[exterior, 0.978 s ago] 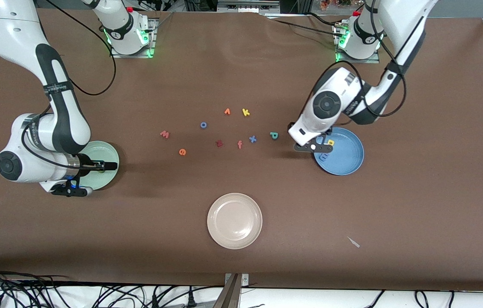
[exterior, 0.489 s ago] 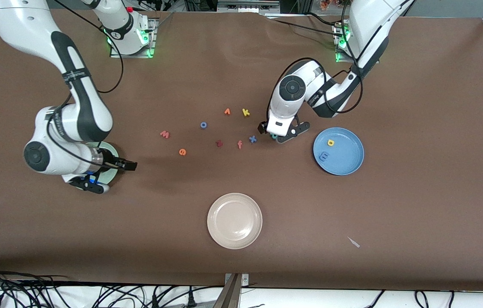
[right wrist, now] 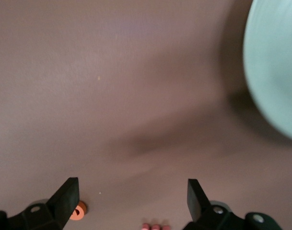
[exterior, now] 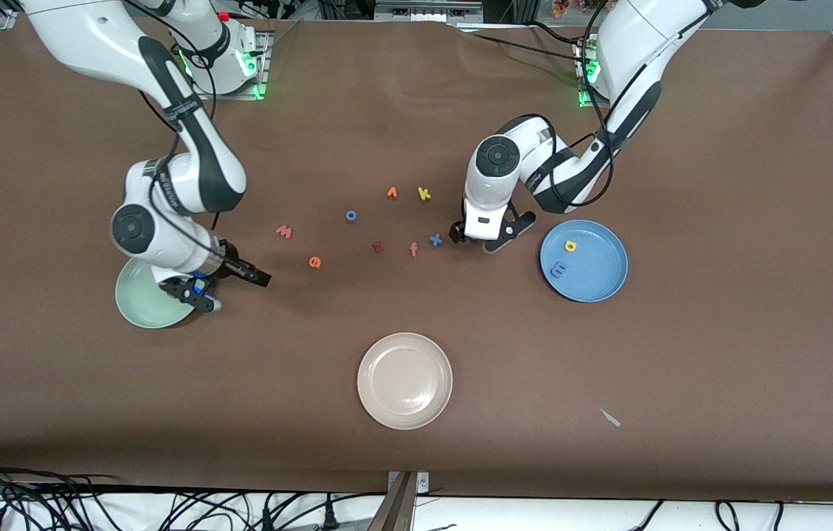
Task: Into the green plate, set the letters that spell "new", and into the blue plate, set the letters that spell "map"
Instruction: 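Reach the left gripper to teal P while the right gripper reaches pink W, then grasp teal P with the left gripper while the right gripper grasps pink W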
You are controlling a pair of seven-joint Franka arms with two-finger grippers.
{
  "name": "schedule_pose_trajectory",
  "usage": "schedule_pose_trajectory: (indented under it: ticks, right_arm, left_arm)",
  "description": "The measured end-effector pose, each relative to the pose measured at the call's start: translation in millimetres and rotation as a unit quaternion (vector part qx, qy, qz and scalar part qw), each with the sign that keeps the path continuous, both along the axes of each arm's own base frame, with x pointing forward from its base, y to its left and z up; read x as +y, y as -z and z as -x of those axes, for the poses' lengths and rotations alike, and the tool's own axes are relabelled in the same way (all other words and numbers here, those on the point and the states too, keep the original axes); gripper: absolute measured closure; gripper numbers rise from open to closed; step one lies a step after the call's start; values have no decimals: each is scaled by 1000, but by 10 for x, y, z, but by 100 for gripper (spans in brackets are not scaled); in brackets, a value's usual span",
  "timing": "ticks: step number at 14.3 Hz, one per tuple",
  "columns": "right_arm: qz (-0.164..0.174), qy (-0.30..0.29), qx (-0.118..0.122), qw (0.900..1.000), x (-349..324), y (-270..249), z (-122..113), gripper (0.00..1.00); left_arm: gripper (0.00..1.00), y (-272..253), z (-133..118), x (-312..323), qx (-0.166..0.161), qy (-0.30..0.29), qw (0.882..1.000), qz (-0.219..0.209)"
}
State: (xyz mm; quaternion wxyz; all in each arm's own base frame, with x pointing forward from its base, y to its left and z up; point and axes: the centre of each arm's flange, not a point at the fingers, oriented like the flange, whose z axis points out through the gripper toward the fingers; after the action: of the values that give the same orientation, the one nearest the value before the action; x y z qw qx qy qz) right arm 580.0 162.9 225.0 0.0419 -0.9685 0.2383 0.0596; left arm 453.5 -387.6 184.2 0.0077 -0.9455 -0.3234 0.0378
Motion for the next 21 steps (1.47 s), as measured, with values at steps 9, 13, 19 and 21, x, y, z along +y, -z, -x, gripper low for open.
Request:
schedule_pose_trajectory:
  ticks: [9,13,19,21]
  right_arm:
    - [19,62,13,998,174,124,485,0]
    - [32,82,25,996,477,165,723,0]
    - [66,67,60,994,454,344,934,0]
    - [70,63,65,993,449,356,950,1]
  left_arm:
    - [55,114,34,-38,2,-28,1000,5]
    - [91,107,31,-46,-13,-13,1000,-1]
    - [94,103,-3,-21,-16,-15,1000,-2]
    - [92,45,-66,-35,-22,-18,1000,2]
